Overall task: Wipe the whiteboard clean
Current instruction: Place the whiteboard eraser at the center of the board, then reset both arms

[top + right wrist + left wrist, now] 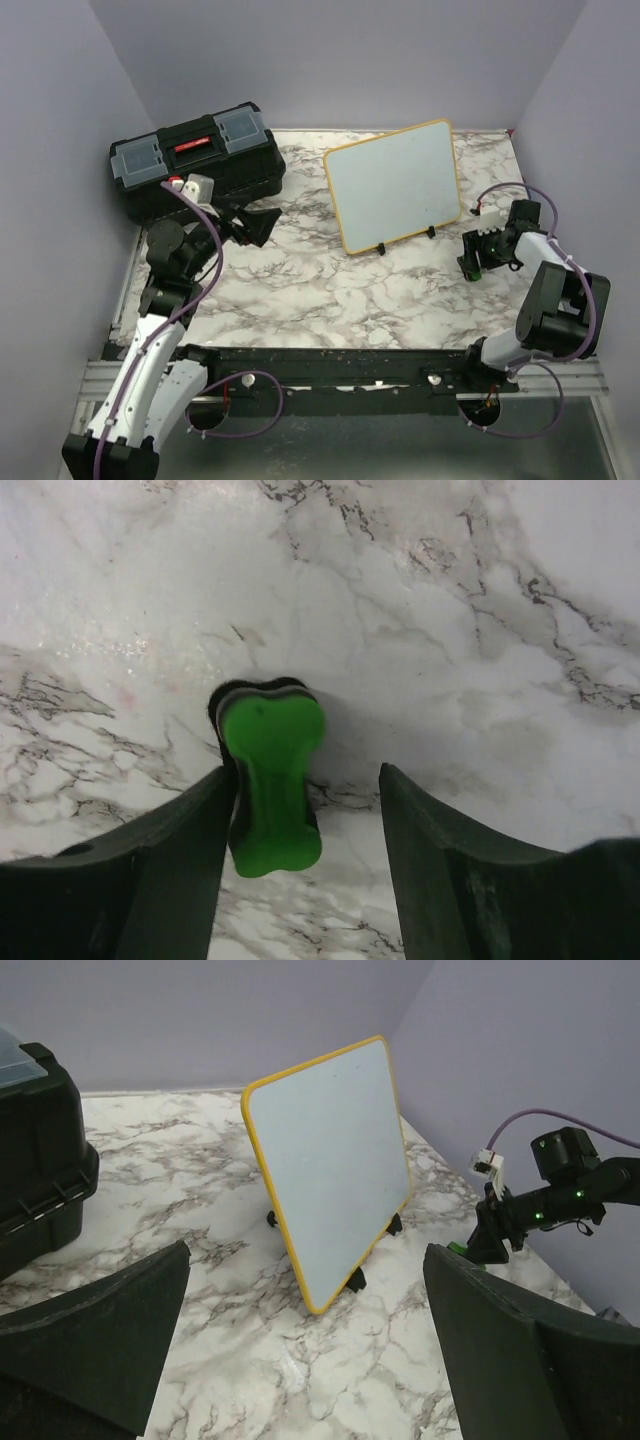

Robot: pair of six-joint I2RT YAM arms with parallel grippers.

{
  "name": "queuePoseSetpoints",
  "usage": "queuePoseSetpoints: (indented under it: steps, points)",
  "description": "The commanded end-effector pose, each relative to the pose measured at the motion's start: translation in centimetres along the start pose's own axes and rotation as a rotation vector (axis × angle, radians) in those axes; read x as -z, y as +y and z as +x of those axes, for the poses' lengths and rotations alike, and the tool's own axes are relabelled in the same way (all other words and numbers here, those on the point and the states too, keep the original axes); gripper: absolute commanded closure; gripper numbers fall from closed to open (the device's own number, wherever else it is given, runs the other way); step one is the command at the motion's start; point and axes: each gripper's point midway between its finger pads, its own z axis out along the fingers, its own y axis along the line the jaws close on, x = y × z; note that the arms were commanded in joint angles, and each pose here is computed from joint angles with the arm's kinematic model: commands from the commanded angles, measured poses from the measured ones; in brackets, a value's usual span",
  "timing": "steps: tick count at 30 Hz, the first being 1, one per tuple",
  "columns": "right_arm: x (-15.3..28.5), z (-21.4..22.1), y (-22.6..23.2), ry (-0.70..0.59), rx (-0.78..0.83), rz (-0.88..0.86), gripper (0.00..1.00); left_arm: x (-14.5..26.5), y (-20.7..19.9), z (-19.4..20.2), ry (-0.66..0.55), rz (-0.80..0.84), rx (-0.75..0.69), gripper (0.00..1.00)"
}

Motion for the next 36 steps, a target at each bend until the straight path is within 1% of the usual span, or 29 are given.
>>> queuePoseSetpoints:
  steps: [1,3,5,7,9,12,13,14,15,17,18,19,22,26,29,32,36]
  points:
    - [1.5,-1.1,-1.4,-0.027,0.026,0.083,0.31,3.1,0.2,1.4,0.07,-0.066,-0.008,0.01]
    - [3.7,-2.8,-1.9,-0.075,0.032,0.137,0.2,4.0,-0.4,1.4,0.106,-0.055,-0.019,0.01]
    - [6.9,-5.3,-2.2,-0.159,0.046,0.19,0.1,4.8,-1.0,1.6,0.142,-0.046,-0.031,0.01]
    - [9.6,-7.4,-1.6,-0.238,0.051,0.201,0.02,5.5,-1.7,1.6,0.158,-0.029,-0.042,0.01]
    - [11.6,-8.9,-0.2,-0.298,0.032,0.159,0.02,6.4,-2.6,1.3,0.156,-0.007,-0.051,0.01]
    - [14.5,-11.1,3.1,-0.425,-0.065,0.049,0.0,7.6,-4.1,0.2,0.124,0.023,-0.066,0.01]
    - [15.9,-11.9,3.7,-0.477,-0.103,0.044,0.0,7.9,-4.3,0.0,0.112,0.022,-0.081,0.02]
    - [17.2,-12.9,4.0,-0.53,-0.181,0.046,0.0,8.1,-4.0,-0.3,0.098,-0.003,-0.098,0.01]
    - [18.7,-13.6,4.5,-0.577,-0.22,0.048,0.0,8.2,-3.2,-0.4,0.093,-0.043,-0.112,0.01]
    - [21.6,-14.8,5.3,-0.661,-0.239,0.053,0.0,8.4,-1.4,0.0,0.116,-0.137,-0.114,0.02]
    - [23.1,-15.2,5.5,-0.698,-0.23,0.071,0.0,8.4,-1.1,0.1,0.131,-0.153,-0.111,0.01]
    - [24.4,-15.5,5.8,-0.733,-0.259,0.079,0.0,8.5,-1.0,0.2,0.143,-0.159,-0.105,0.02]
    - [27.7,-15.9,6.2,-0.809,-0.283,0.129,0.0,8.9,-0.9,-0.1,0.125,-0.178,-0.111,0.01]
    - [29.9,-15.4,6.8,-0.862,-0.336,0.161,0.0,9.5,-0.7,-0.3,0.108,-0.207,-0.121,0.01]
    - [30.5,-15.0,6.6,-0.899,-0.358,0.198,0.0,9.8,-0.9,-0.2,0.113,-0.204,-0.116,0.01]
    - [30.3,-14.6,6.6,-0.892,-0.374,0.204,0.0,10.0,-1.0,-0.1,0.111,-0.207,-0.114,0.01]
    - [28.6,-13.8,5.3,-0.862,-0.384,0.249,0.0,10.0,-1.1,0.1,0.114,-0.197,-0.106,0.01]
